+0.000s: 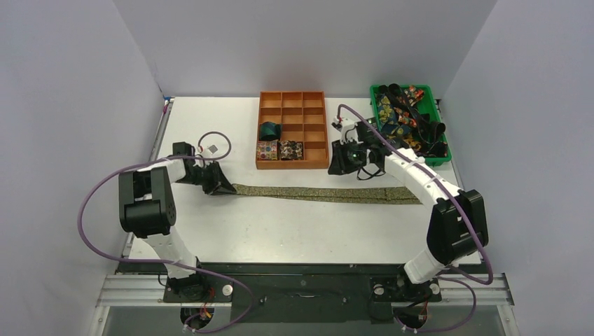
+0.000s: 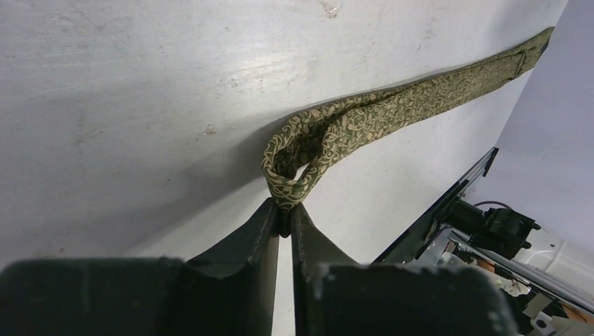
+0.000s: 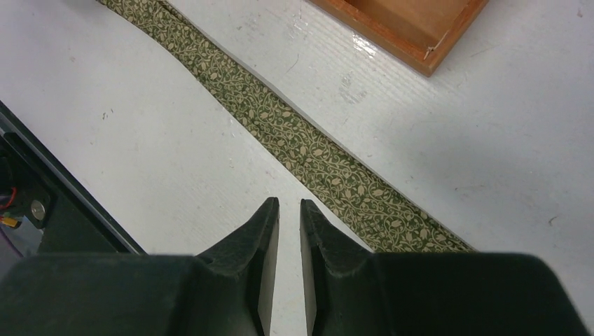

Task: Roll the ties
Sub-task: Roll the tie at the center of the board.

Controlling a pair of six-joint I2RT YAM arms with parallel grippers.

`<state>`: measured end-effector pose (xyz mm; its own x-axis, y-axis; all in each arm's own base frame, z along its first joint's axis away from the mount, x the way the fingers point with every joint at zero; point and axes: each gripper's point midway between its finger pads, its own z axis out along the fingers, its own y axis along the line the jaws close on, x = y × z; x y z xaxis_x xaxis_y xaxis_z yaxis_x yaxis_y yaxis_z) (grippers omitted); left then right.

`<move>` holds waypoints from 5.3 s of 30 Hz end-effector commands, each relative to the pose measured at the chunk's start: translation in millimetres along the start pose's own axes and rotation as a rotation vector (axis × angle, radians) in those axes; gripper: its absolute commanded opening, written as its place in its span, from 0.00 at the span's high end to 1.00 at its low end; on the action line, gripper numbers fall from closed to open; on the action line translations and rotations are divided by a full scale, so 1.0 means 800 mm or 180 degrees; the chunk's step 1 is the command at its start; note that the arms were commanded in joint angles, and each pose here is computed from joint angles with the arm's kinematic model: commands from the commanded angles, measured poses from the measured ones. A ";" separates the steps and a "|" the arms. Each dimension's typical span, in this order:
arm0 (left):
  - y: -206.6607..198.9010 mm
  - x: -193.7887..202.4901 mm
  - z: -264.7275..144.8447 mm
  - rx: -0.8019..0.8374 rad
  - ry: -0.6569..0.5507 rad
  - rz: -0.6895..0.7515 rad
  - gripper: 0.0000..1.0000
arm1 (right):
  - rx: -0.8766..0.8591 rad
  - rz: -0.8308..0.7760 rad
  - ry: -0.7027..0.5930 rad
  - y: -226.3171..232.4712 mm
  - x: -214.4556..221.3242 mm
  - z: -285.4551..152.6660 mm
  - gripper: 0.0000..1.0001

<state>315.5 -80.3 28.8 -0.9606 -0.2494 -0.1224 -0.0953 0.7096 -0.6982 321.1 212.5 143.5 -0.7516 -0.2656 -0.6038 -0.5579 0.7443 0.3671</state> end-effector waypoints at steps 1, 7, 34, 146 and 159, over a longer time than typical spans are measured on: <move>-0.048 -0.033 -0.021 0.0156 -0.0371 0.0350 0.95 | -0.0201 0.0042 -0.0274 0.023 -0.042 0.007 0.86; -0.118 -0.014 -0.003 0.0250 -0.0256 0.0877 0.99 | -0.0366 0.0235 -0.0306 0.034 -0.056 0.027 0.88; -0.216 -0.027 0.006 0.0625 -0.0534 0.3034 0.18 | -0.0433 0.0374 -0.0031 0.031 -0.023 0.066 0.86; -0.257 0.014 0.032 0.1941 -0.0380 0.0595 0.03 | -0.0743 0.0961 -0.0074 0.054 -0.048 0.058 0.54; -0.240 0.003 0.056 0.1875 -0.0239 0.0841 0.03 | -0.0259 0.0299 0.0330 -0.007 -0.009 0.052 0.63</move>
<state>330.9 -244.3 75.0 -0.9581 -0.2478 -0.1437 0.0580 0.3236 -0.9444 333.9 277.1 97.6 -0.9223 -0.1115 -0.3700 -0.3415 0.6832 0.6454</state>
